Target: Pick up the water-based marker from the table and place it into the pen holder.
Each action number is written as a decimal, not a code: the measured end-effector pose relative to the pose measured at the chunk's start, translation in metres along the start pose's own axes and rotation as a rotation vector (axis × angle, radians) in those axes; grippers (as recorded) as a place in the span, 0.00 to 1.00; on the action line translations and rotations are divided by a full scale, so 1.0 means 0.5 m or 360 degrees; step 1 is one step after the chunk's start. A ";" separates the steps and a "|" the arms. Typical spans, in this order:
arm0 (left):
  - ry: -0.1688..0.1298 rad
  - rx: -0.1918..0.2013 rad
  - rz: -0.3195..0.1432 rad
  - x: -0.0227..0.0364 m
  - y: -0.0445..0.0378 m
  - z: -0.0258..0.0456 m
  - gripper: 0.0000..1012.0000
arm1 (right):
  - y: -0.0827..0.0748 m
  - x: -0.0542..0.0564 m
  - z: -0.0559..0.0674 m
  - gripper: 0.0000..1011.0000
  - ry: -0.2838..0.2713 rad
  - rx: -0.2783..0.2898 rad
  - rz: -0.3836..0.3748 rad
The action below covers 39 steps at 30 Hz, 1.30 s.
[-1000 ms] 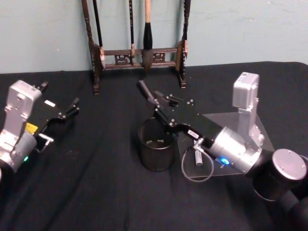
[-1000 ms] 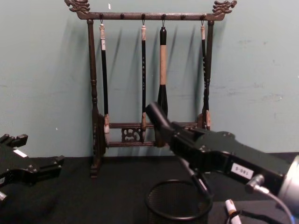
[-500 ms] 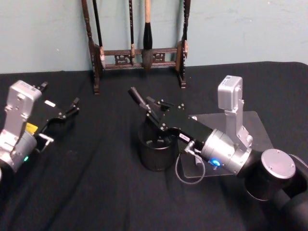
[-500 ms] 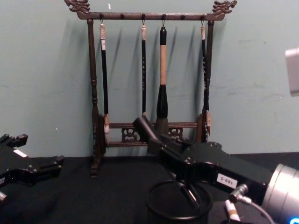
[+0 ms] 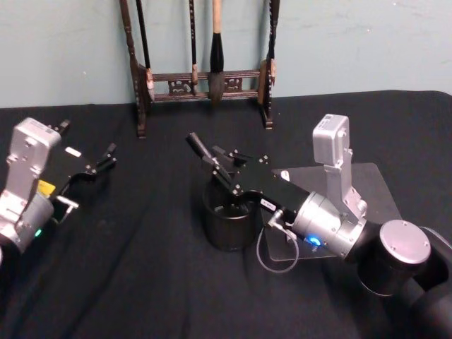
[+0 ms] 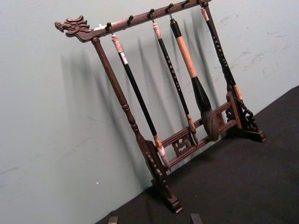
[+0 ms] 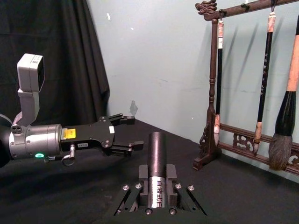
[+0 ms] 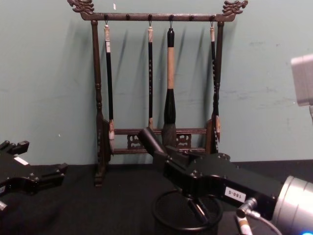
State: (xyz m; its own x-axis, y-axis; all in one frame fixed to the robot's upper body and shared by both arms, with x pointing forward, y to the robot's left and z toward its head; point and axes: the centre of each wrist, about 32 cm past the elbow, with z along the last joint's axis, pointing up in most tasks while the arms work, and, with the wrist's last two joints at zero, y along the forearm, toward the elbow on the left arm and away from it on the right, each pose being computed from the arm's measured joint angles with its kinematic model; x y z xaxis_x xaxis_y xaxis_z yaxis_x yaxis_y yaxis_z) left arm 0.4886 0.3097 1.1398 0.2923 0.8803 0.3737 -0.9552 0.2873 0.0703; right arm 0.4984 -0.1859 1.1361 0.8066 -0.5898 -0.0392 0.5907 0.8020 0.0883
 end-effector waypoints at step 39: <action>0.0000 0.0000 0.0000 0.000 0.000 0.000 0.99 | -0.020 0.007 0.027 0.99 -0.0006 0.0054 -0.0033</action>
State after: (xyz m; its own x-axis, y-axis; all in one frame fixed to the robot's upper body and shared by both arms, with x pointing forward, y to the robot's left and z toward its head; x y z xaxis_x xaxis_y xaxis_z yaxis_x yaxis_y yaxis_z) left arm 0.4886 0.3097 1.1398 0.2923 0.8803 0.3737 -0.9553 0.2873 0.0703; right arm 0.4951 -0.1974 1.1487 0.7940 -0.6068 -0.0376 0.6064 0.7859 0.1212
